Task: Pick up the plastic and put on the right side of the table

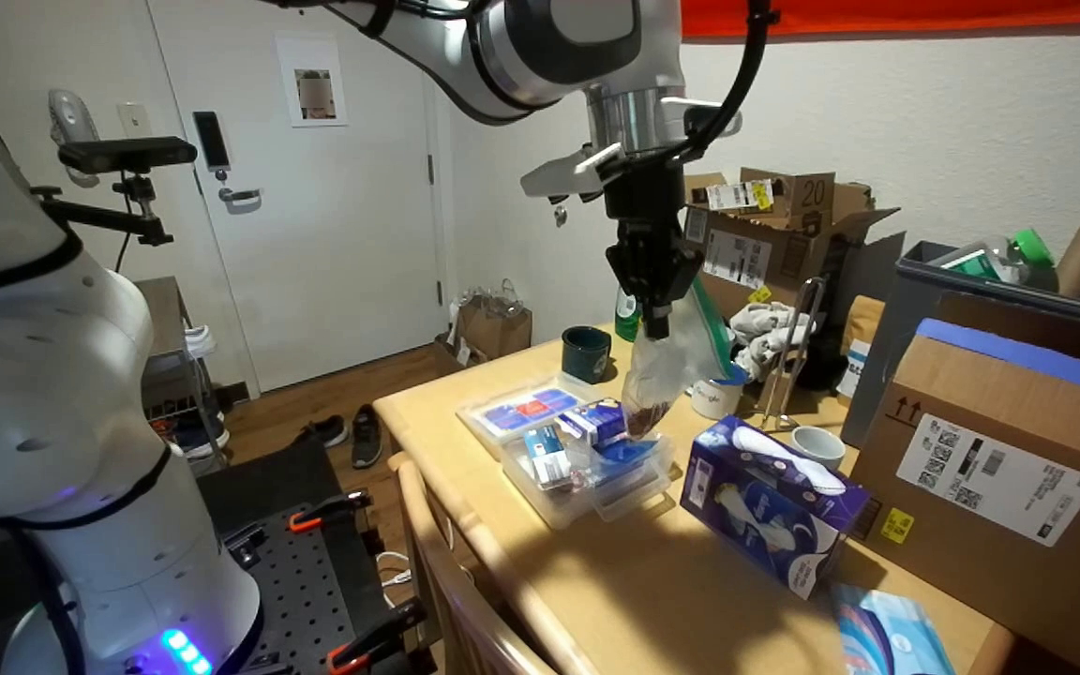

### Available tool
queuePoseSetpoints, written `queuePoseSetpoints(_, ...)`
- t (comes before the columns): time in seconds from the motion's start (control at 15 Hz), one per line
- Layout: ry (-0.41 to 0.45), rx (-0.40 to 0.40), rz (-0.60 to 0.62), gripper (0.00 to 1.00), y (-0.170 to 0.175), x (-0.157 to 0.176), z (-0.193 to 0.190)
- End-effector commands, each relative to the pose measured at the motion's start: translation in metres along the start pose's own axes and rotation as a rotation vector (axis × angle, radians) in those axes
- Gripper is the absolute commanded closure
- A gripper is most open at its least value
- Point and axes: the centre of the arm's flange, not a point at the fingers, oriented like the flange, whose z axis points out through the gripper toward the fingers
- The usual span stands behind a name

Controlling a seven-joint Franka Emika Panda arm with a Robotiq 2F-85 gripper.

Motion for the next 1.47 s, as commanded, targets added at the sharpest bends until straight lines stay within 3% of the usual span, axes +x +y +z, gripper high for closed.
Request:
queuePoseSetpoints(0.0,-0.032,-0.014,0.006,1.00,0.020,-0.011,0.001)
queuePoseSetpoints(0.67,-0.110,-0.067,0.047,1.00,0.037,0.002,0.078)
queuePoseSetpoints(0.93,-0.099,-0.029,0.050,1.00,0.037,0.007,0.114)
queuePoseSetpoints(1.4,-0.008,0.110,0.083,1.00,0.056,-0.009,0.163)
